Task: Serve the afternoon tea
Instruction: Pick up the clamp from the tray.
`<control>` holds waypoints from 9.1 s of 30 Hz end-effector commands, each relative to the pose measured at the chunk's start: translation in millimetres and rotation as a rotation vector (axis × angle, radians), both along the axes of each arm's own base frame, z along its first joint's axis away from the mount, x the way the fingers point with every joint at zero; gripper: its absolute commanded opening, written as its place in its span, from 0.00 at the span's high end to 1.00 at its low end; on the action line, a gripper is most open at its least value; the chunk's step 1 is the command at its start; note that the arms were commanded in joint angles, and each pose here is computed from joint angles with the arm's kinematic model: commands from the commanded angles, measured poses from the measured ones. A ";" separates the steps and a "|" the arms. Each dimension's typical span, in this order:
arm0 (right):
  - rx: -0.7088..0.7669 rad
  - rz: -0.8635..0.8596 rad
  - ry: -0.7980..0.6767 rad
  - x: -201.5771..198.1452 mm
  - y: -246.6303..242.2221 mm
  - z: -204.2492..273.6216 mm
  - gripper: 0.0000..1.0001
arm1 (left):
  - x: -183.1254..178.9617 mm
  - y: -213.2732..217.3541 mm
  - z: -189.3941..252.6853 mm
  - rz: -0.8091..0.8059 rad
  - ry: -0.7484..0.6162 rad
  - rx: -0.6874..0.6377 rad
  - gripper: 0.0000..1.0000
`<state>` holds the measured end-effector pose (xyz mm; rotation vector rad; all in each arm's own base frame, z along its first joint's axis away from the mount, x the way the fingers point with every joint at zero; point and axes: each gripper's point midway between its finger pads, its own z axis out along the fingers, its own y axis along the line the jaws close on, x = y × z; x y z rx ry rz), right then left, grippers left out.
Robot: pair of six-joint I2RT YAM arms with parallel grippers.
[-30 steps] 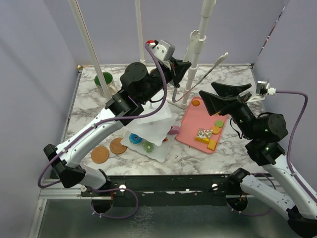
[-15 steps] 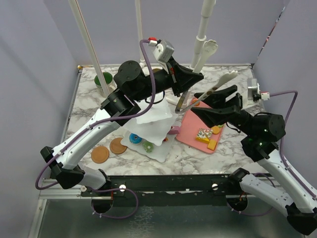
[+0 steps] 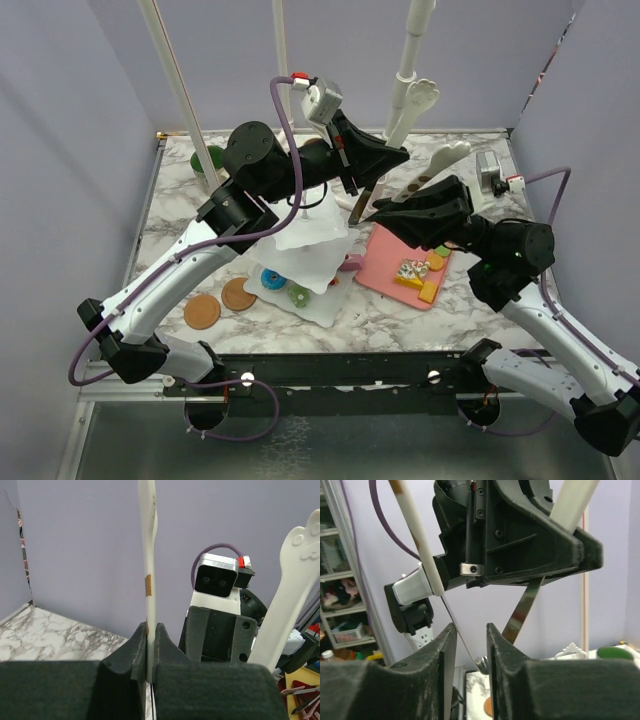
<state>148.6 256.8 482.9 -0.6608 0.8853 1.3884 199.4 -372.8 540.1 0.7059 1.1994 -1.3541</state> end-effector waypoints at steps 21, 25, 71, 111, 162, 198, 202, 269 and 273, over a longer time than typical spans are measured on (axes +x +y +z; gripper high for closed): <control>-0.332 -0.264 -0.051 19.0 -18.5 7.3 0.99 | 12.1 32.1 -0.8 0.165 -0.255 0.116 0.01; -0.357 -0.284 -0.064 17.4 -22.9 8.8 0.99 | 11.1 50.8 -6.9 0.227 -0.357 0.166 0.01; -0.337 -0.273 0.042 27.6 -17.0 14.0 0.40 | -40.8 25.5 14.5 -0.144 -0.203 0.054 1.00; -0.175 0.148 0.072 48.5 8.0 45.3 0.99 | -87.2 55.9 33.7 -0.291 -0.295 0.032 1.00; -0.426 -0.064 0.271 94.3 -19.0 6.3 0.99 | -4.9 64.0 38.3 0.025 -0.440 0.060 0.07; -1.042 -0.700 0.695 124.8 -75.1 -127.0 0.99 | -15.3 37.5 -161.0 -0.358 -2.129 1.219 0.07; -1.058 -0.704 0.706 120.6 -79.1 -131.6 0.99 | -10.1 42.5 -156.4 -0.352 -2.195 1.355 0.11; -0.194 -0.594 -0.004 36.5 -79.3 56.7 0.00 | 16.0 28.8 -39.4 0.443 -0.627 0.269 0.89; -0.213 -0.560 -0.040 43.3 -66.8 60.2 0.00 | 10.1 31.3 -38.5 0.418 -0.626 0.267 0.90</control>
